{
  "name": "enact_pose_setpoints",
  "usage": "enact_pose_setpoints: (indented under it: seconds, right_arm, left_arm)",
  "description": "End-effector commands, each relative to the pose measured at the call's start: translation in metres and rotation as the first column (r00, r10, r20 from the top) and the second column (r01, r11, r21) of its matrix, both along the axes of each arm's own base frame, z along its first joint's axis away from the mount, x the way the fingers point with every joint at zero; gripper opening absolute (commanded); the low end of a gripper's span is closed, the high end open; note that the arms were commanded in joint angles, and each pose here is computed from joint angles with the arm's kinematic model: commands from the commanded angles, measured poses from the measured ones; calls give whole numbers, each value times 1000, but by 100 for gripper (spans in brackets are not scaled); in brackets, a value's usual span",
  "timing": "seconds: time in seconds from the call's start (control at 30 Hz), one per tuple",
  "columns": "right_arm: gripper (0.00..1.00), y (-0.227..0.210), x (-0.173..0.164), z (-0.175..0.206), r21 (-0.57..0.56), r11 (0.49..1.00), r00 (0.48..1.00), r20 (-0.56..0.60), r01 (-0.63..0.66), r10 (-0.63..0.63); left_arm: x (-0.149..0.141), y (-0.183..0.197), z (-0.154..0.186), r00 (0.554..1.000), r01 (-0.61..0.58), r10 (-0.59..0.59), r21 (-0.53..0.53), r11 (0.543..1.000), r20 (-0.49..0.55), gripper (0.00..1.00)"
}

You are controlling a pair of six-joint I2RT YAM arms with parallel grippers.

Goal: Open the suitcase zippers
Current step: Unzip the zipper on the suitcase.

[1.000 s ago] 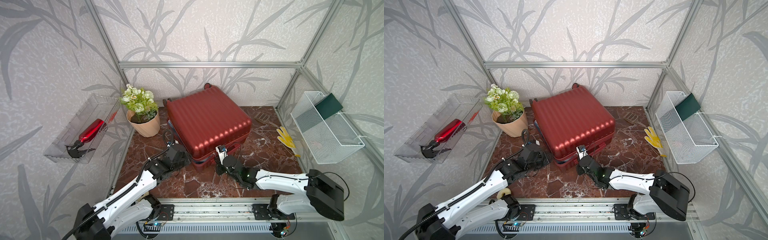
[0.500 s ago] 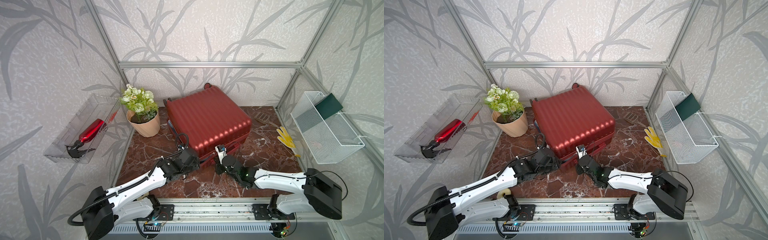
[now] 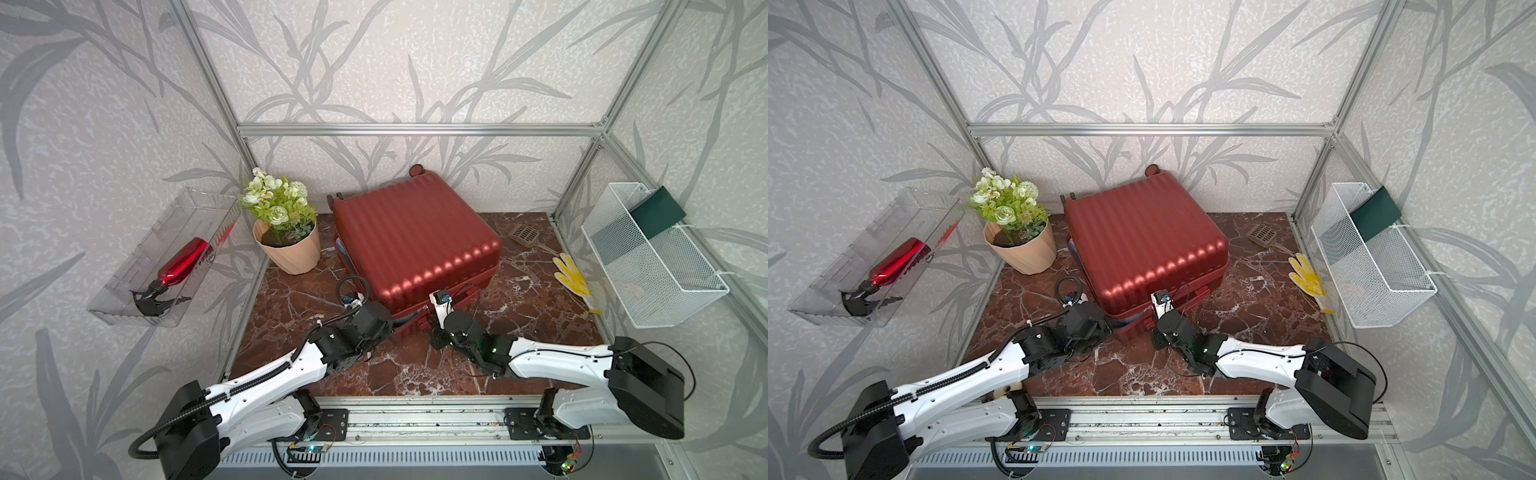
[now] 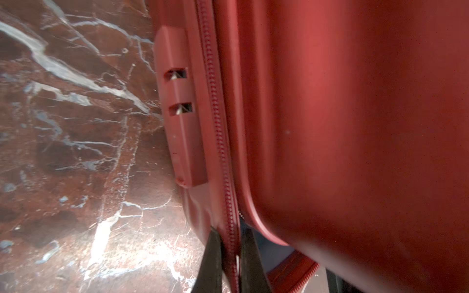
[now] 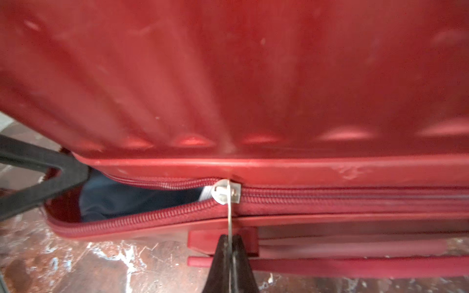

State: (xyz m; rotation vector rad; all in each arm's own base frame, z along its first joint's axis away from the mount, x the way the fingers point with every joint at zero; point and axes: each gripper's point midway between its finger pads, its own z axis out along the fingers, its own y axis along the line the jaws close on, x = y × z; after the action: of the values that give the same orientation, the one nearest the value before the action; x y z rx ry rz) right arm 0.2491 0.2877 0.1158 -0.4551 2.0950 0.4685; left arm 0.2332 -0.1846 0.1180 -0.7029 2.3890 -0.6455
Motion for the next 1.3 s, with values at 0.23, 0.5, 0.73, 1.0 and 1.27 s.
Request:
enact_pose_setpoints:
  seconds: [0.23, 0.5, 0.73, 1.0, 1.27]
  right_arm:
    - [0, -116, 41, 32, -139, 915, 912, 222, 379, -344]
    - [0, -143, 57, 56, -86, 903, 887, 246, 422, -391]
    - [0, -209, 87, 65, -32, 804, 789, 214, 594, -575]
    - [0, -247, 143, 64, 82, 770, 754, 160, 633, -637]
    - [0, -224, 191, 73, 90, 872, 833, 263, 481, -487]
  left_arm:
    - [-8, 99, -28, 988, -98, 134, 364, 926, -74, 0]
    - [-6, 97, -32, 990, -63, 105, 367, 928, -96, 0]
    - [-8, 102, -30, 989, -31, 82, 380, 924, -119, 0]
    - [-8, 96, -38, 986, 46, 18, 375, 926, -166, 0]
    - [-7, 92, -40, 979, 128, -47, 414, 901, -201, 0]
